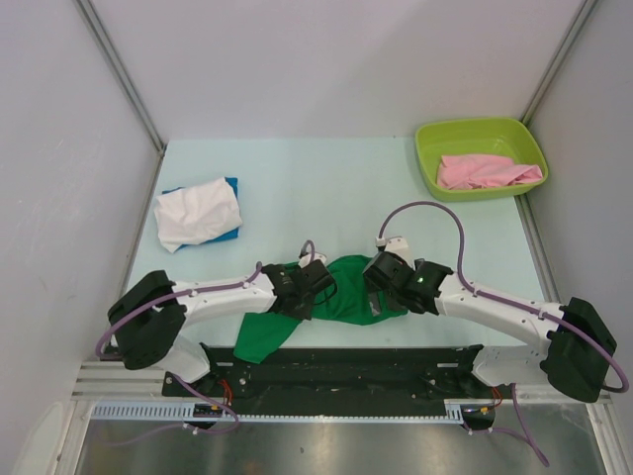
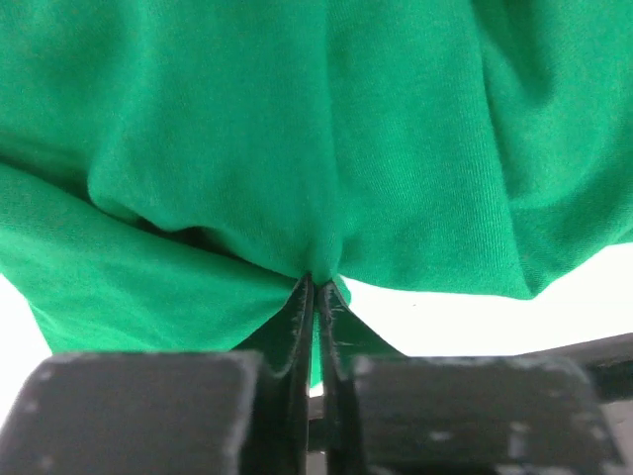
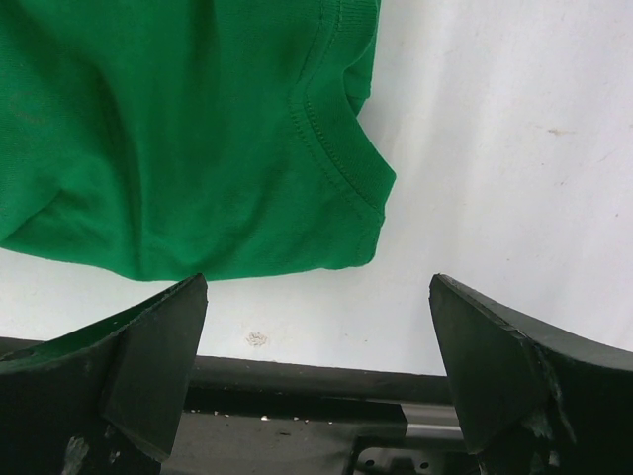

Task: Fold and stack the t-shirts

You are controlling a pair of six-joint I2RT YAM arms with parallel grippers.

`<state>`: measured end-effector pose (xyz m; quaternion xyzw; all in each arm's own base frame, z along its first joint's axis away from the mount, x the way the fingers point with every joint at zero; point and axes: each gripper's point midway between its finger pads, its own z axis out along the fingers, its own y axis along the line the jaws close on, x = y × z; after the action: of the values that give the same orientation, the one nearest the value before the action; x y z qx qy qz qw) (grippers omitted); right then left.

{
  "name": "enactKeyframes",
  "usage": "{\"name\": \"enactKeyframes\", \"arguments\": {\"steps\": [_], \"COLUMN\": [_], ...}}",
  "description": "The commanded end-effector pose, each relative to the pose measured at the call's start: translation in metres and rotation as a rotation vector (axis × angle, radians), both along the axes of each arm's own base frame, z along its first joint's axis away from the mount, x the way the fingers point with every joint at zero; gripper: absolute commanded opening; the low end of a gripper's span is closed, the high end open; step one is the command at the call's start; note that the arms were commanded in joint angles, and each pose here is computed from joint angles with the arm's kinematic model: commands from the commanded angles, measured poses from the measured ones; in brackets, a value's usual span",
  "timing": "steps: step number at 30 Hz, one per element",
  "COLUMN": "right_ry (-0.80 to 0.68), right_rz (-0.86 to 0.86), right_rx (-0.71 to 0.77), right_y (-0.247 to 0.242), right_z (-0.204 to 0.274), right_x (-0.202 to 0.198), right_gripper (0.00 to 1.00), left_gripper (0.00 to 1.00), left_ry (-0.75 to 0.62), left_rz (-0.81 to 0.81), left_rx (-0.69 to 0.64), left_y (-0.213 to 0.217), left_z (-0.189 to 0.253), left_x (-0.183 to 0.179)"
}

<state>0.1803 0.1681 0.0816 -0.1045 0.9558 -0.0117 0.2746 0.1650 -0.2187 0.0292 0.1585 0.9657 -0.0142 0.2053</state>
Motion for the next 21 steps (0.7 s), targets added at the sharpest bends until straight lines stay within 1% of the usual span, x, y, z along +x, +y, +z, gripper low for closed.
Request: {"name": "enactKeyframes", "arguments": {"steps": [1, 5, 6, 10, 13, 14, 16, 17, 19, 21], "right_ry": [-0.022, -0.007, -0.003, 0.013, 0.031, 0.033, 0.043, 0.044, 0.052, 0.053], "right_rz": [-0.016, -0.053, -0.066, -0.085, -0.097, -0.1, -0.111, -0.112, -0.121, -0.13], "right_rx": [0.023, 0.014, 0.011, 0.005, 0.005, 0.009, 0.003, 0.011, -0.002, -0.003], "right_y": [0.002, 0.0, -0.002, -0.004, -0.006, -0.006, -0.01, -0.009, -0.012, -0.014], "right_z": [0.002, -0.01, -0.013, -0.026, -0.035, -0.038, -0.044, -0.045, -0.052, -0.057], "right_x": [0.002, 0.001, 0.001, 0.001, 0.002, 0.003, 0.003, 0.003, 0.003, 0.005], "right_gripper": [1.0, 1.0, 1.0, 1.0, 0.96, 0.9, 0.83, 0.74, 0.67, 0.57], "left_gripper": [0.0, 0.0, 0.0, 0.0, 0.0, 0.0, 0.0, 0.0, 0.0, 0.0], "left_ry": [-0.044, -0.08, -0.097, -0.123, -0.141, -0.149, -0.148, -0.149, -0.152, -0.165], "left_rz": [0.003, 0.032, 0.035, 0.051, 0.066, 0.073, 0.082, 0.084, 0.09, 0.1], "left_rx": [-0.019, -0.019, -0.045, -0.083, -0.103, -0.115, -0.13, -0.143, -0.154, -0.169], "left_y": [0.0, 0.007, 0.006, 0.008, 0.011, 0.012, 0.014, 0.015, 0.018, 0.021], "left_z": [0.009, 0.018, 0.027, 0.043, 0.052, 0.055, 0.057, 0.06, 0.062, 0.068], "left_x": [0.004, 0.008, 0.009, 0.012, 0.013, 0.013, 0.014, 0.013, 0.013, 0.012]}}
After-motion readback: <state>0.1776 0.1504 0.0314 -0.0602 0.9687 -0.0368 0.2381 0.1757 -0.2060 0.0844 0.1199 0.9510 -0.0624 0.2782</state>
